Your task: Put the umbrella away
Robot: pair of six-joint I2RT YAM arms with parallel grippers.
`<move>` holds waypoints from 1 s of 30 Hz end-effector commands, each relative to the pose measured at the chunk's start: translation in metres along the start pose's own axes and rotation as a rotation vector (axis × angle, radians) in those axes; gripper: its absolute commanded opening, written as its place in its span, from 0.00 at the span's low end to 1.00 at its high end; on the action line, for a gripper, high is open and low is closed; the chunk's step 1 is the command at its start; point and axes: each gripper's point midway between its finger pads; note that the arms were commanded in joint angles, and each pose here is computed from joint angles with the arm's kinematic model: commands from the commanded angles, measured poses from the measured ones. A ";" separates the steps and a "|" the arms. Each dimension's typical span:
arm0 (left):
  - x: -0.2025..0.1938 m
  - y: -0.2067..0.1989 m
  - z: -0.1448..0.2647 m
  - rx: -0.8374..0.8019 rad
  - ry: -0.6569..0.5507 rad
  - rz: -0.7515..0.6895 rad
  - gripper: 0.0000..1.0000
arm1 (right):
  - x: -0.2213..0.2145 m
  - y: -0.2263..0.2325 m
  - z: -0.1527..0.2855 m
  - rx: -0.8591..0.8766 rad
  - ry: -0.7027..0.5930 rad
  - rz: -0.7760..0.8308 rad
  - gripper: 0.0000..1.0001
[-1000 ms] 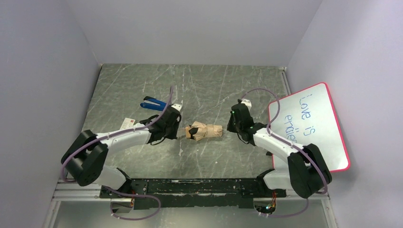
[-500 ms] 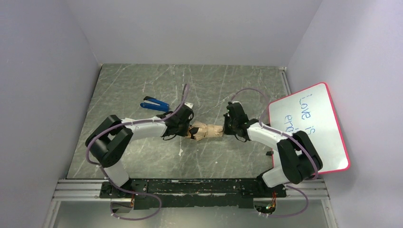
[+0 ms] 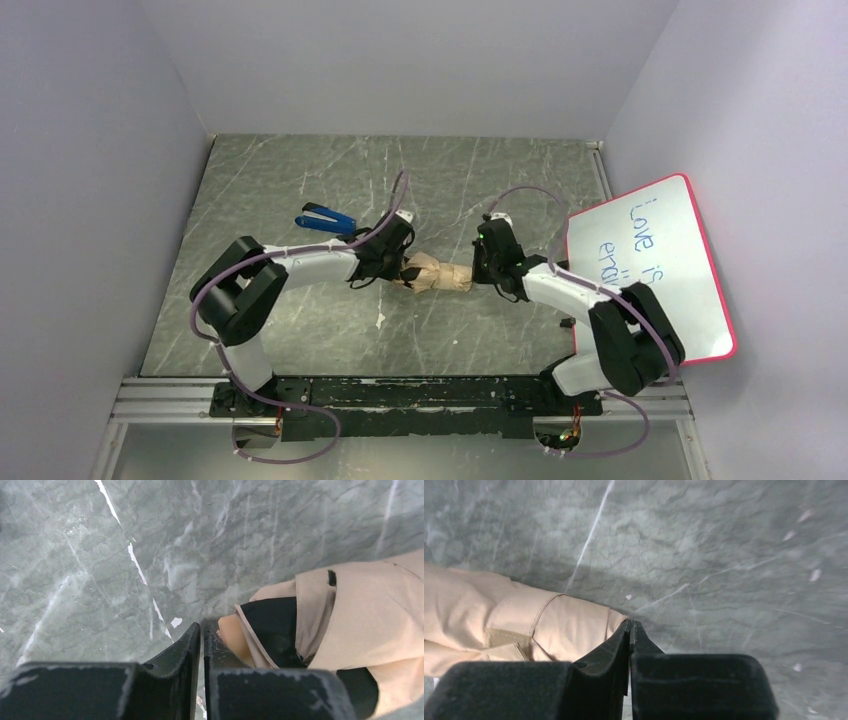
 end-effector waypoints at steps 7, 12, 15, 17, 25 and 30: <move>0.068 0.059 0.076 0.049 -0.218 0.120 0.63 | 0.077 -0.024 0.061 -0.173 -0.309 0.038 0.27; 0.084 0.091 0.126 0.136 -0.324 0.107 0.67 | 0.092 -0.018 0.099 -0.133 -0.367 0.041 0.42; 0.084 0.099 0.154 0.145 -0.380 0.118 0.71 | 0.098 -0.012 0.122 -0.088 -0.402 -0.001 0.58; 0.080 0.102 0.171 0.136 -0.414 0.137 0.72 | 0.102 -0.016 0.136 -0.105 -0.431 -0.059 0.65; 0.062 0.118 0.265 0.050 -0.680 0.276 0.97 | 0.107 -0.023 0.181 -0.098 -0.500 -0.077 1.00; 0.050 0.152 0.299 0.193 -0.744 0.331 0.97 | 0.115 -0.030 0.219 -0.087 -0.614 -0.054 1.00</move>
Point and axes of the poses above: each gripper's point midway between its finger pads, its own z axis back along the fingers, its own y axis along the line the jaws close on, x = y × z, and after that the axes turned 1 degree about -z, right-handed
